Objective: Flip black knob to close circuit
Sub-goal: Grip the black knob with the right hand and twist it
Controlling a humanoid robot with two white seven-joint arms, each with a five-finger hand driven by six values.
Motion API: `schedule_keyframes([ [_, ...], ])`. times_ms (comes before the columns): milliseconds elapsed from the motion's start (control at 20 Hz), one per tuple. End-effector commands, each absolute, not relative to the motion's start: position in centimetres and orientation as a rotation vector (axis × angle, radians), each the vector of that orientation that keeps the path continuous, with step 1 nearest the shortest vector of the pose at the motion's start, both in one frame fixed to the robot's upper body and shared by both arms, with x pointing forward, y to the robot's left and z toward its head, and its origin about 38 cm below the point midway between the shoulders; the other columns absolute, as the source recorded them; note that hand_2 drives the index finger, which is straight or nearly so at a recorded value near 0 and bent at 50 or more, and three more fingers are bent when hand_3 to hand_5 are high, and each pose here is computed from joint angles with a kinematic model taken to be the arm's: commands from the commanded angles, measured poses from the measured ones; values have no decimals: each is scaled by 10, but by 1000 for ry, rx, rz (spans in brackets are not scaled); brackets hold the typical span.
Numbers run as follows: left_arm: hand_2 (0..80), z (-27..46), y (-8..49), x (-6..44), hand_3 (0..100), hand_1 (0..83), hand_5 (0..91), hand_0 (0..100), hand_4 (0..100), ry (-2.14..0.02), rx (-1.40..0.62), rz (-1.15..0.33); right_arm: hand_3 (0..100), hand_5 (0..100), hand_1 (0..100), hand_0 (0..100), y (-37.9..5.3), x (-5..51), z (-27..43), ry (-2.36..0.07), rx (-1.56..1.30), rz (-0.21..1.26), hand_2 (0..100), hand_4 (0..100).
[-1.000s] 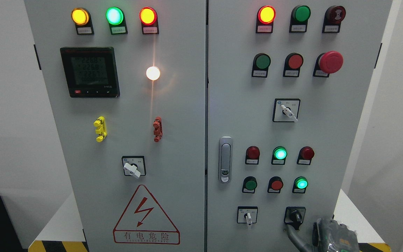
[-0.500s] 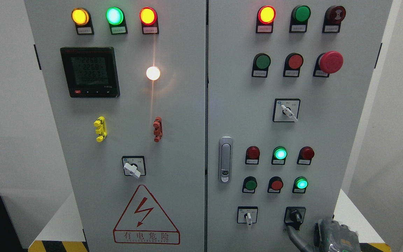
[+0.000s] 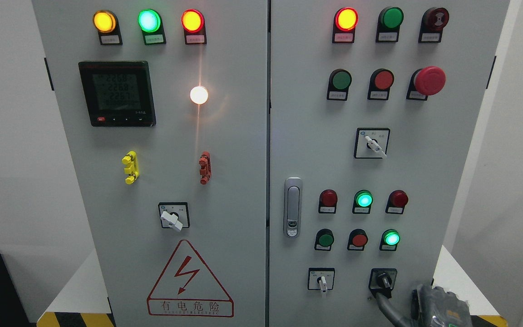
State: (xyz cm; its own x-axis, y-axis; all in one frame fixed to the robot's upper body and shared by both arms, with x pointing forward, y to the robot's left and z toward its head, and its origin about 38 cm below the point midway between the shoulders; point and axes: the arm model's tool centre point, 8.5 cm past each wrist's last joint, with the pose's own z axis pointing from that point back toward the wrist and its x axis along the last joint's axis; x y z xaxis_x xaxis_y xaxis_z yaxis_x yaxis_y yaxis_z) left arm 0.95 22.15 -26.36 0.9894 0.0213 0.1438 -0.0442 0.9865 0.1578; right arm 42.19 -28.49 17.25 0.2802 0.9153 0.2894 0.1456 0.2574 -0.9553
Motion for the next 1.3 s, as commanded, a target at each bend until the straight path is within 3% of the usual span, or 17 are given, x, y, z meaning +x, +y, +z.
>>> schedule_keyframes([
  [0, 0, -264, 221, 9, 0, 556, 0, 120, 0, -142, 160, 33, 1000, 971, 0, 0, -297, 420, 171, -1158, -1206, 699, 896, 952],
  [1250, 0, -264, 221, 9, 0, 556, 0, 120, 0, -142, 159, 32, 1000, 972, 0, 0, -297, 418, 185, -1198, -1228, 668, 886, 955],
])
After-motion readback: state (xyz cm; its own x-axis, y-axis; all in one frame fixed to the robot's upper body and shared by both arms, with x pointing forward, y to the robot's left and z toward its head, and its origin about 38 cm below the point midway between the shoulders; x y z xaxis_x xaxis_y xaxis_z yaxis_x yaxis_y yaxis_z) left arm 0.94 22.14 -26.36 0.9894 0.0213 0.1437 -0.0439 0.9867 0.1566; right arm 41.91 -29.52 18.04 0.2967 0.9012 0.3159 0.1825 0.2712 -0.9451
